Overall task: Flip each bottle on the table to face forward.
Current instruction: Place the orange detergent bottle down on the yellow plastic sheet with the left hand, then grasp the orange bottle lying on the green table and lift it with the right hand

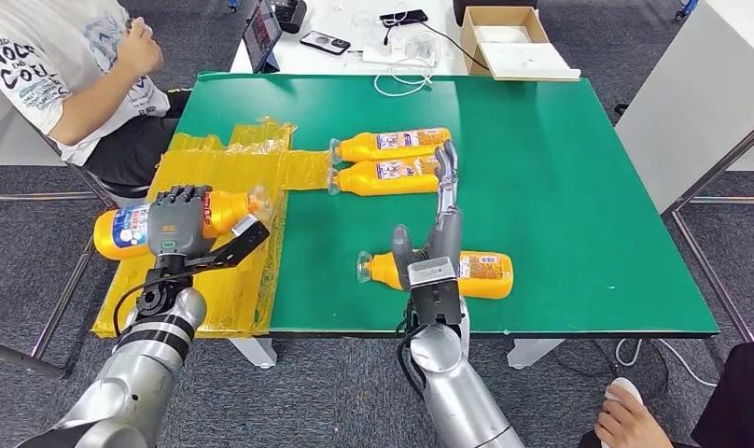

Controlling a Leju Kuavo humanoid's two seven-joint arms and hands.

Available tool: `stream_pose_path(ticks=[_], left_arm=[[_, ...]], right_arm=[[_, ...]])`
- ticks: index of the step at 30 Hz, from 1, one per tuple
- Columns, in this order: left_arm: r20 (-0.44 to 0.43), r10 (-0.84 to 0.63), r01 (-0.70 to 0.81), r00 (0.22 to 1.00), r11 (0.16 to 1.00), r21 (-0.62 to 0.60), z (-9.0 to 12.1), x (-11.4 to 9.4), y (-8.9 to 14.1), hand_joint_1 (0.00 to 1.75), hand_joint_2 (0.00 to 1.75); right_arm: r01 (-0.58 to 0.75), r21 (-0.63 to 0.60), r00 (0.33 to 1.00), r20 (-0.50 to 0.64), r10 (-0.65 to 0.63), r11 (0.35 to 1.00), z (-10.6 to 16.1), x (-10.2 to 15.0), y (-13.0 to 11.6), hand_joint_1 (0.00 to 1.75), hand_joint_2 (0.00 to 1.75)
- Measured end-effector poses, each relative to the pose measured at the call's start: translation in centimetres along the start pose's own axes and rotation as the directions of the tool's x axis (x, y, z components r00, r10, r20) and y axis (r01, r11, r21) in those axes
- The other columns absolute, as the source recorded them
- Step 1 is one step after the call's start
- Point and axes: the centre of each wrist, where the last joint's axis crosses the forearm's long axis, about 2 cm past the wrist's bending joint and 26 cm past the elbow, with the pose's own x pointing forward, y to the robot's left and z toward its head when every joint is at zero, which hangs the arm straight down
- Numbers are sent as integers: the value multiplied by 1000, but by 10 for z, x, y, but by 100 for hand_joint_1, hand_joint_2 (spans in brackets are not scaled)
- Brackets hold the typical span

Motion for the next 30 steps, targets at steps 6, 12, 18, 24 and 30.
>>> stream_pose_path(ticks=[6, 12, 18, 24, 30], left_arm=[[71, -48, 54, 996, 994, -94, 7, -6, -12, 175, 175], [45, 63, -54, 997, 980, -192, 17, -13, -23, 175, 175], [30, 93, -83, 995, 967, -240, 24, -14, -28, 175, 175], [-18, 176, -172, 984, 926, -335, 27, -16, -32, 19, 175], [-77, 237, -247, 968, 876, -414, 25, -17, -33, 0, 175]], right_arm=[[16, 4, 1000, 19, -16, 1000, -2, 4, 0, 0, 175], [20, 17, 1000, 22, -21, 1000, -2, 5, 2, 0, 175], [21, 19, 1000, 22, -21, 1000, -1, 5, 2, 0, 175], [35, 42, 999, 12, -35, 999, 0, 4, 3, 0, 175], [54, 81, 998, -23, -52, 995, 5, -1, 4, 0, 175]])
